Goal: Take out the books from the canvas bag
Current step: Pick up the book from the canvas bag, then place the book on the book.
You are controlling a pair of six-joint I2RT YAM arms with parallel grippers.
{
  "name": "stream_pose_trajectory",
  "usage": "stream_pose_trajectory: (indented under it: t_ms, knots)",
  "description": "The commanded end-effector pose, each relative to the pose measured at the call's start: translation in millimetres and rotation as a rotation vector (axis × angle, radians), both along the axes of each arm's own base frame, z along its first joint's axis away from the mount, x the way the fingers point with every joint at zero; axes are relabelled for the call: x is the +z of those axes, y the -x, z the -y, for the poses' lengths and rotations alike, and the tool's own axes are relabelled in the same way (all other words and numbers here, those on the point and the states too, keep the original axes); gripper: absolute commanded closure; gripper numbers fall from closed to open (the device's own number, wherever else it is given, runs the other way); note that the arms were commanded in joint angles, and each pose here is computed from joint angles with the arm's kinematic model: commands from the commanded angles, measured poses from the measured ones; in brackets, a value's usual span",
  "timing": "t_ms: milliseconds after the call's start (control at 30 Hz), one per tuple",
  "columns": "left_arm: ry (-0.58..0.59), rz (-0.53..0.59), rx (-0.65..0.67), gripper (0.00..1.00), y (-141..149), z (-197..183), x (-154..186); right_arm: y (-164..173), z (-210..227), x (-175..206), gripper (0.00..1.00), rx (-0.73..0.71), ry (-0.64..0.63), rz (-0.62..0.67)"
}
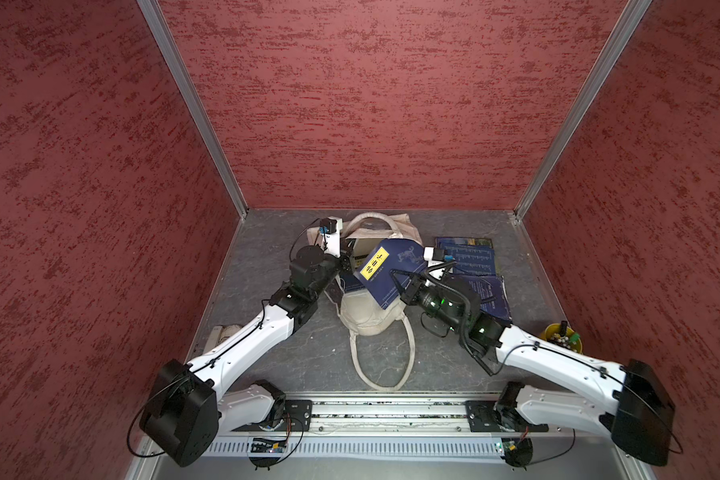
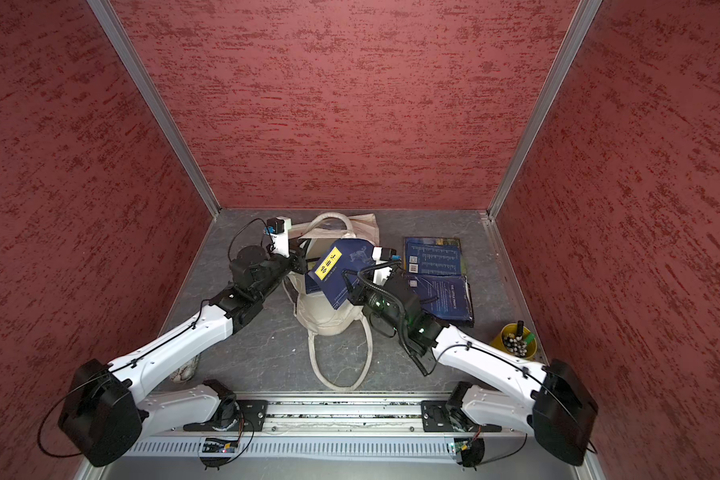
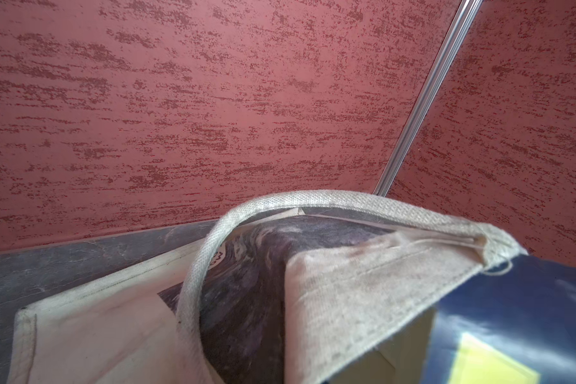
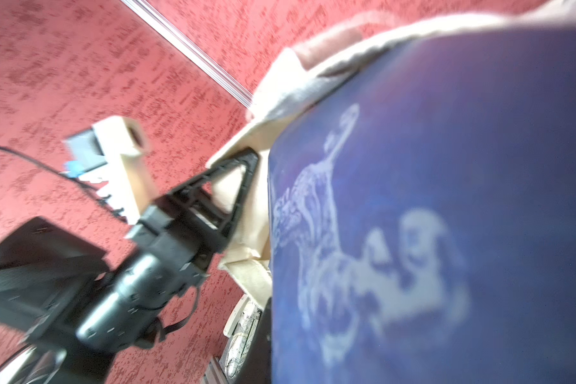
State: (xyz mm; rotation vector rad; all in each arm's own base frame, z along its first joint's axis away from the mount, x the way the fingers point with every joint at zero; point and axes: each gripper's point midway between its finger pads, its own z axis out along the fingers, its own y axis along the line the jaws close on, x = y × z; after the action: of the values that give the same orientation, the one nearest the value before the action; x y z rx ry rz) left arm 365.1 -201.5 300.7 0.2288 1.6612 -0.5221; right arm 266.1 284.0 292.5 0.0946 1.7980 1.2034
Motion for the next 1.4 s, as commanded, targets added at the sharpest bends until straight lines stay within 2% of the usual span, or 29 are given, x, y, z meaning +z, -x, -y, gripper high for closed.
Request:
stream_pose_trajectory:
  t_ms: [0, 133, 300, 433, 633, 800, 1167, 1367]
  knots:
    - [0.019, 0.037, 0.036, 1.00, -6.0, -5.1, 17.1, -3.5, 36.7, 21.8, 1.00, -0.147, 0.029, 0.073]
    - [0.015, 0.036, 0.039, 1.00, -6.3, -5.7, 16.9, 5.8, 75.0, 47.2, 1.00, -0.260, -0.050, 0.118]
    - [0.010, 0.032, 0.050, 1.00, -8.6, -7.1, 16.4, 21.2, 96.9, 76.1, 1.00, -0.277, -0.158, 0.157]
    - [0.010, 0.028, 0.051, 1.00, -9.6, -7.4, 15.5, 24.4, 113.5, 80.5, 1.00, -0.329, -0.191, 0.157]
    - [0.014, 0.035, 0.045, 1.00, -7.2, -7.3, 18.2, 8.7, 154.8, 44.9, 1.00, -0.585, -0.123, 0.089]
    - [0.014, 0.035, 0.041, 1.00, -5.7, -6.5, 18.1, -0.4, 174.5, -3.3, 1.00, -0.693, -0.123, -0.028]
    - [0.013, 0.034, 0.030, 1.00, -4.8, -4.6, 18.2, -14.2, 196.6, -94.0, 1.00, -0.760, -0.143, -0.186]
    - [0.010, 0.037, 0.022, 1.00, -3.7, -2.5, 17.9, -19.9, 215.2, -133.3, 1.00, -0.797, -0.207, -0.248]
